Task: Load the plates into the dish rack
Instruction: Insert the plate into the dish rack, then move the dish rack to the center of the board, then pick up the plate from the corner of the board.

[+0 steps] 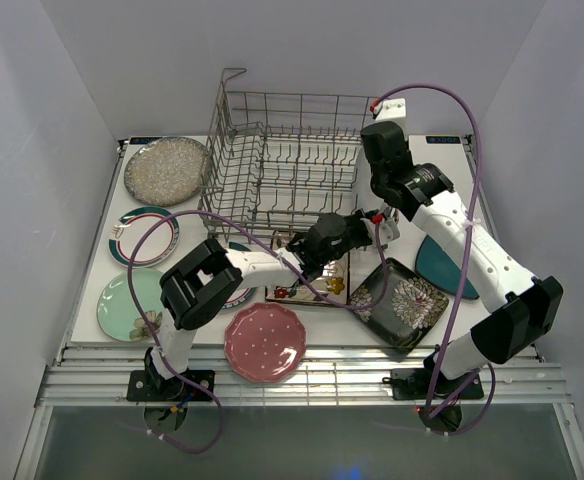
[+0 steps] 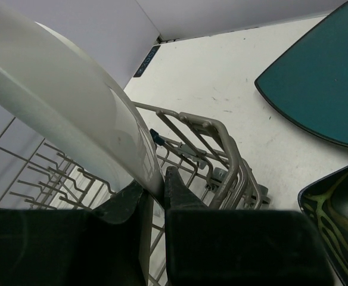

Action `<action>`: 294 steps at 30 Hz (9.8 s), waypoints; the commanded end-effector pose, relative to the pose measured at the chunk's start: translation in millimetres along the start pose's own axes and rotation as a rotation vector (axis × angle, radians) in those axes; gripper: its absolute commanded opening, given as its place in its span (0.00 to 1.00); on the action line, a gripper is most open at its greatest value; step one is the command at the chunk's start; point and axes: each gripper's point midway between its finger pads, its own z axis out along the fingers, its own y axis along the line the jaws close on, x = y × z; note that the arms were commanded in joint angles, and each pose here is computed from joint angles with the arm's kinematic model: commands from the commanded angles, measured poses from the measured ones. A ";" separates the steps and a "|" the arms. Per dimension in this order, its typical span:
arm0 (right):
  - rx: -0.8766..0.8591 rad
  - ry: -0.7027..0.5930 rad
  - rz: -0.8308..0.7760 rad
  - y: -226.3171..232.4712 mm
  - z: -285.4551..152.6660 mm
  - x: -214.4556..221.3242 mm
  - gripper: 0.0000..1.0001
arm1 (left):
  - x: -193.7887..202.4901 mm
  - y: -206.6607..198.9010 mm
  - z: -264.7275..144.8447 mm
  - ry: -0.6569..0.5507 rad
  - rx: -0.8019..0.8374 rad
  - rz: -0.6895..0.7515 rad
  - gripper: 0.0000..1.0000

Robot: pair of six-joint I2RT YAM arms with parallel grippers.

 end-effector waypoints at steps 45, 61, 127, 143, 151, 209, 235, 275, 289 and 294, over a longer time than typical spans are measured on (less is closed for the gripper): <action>-0.177 -0.130 0.189 16.2 3.0 -52.0 0.08 | -136.2 26.4 -65.2 -0.143 -0.001 -0.003 0.98; -0.180 -0.121 0.187 14.3 1.1 -40.5 0.22 | -190.6 129.4 -180.3 -0.101 -0.264 -0.171 0.98; -0.320 -0.115 0.493 -42.9 -24.2 139.4 0.53 | 89.8 342.9 -342.2 0.424 -0.939 -0.598 0.98; -0.417 -0.140 0.497 -30.0 0.7 115.6 0.59 | 100.1 334.1 -337.7 0.418 -0.930 -0.650 0.98; -0.444 -0.118 0.499 -21.4 18.0 114.8 0.54 | 98.5 329.0 -340.9 0.412 -0.930 -0.658 0.90; -0.056 -0.074 0.786 -91.2 -6.2 176.2 0.90 | 96.9 317.5 -345.5 0.382 -0.935 -0.694 0.98; 0.382 0.164 1.143 -114.4 -35.4 316.3 0.90 | 90.1 317.2 -348.2 0.337 -0.945 -0.679 0.98; 0.560 0.172 1.217 -145.1 -32.8 361.7 0.90 | 103.5 310.9 -338.9 0.357 -0.905 -0.691 0.98; 0.386 0.156 1.287 -141.7 -17.2 367.8 0.90 | 99.8 309.6 -338.0 0.352 -0.890 -0.695 0.98; 0.314 0.124 1.286 -136.9 -13.2 360.3 0.90 | 99.8 308.5 -338.2 0.353 -0.887 -0.695 0.98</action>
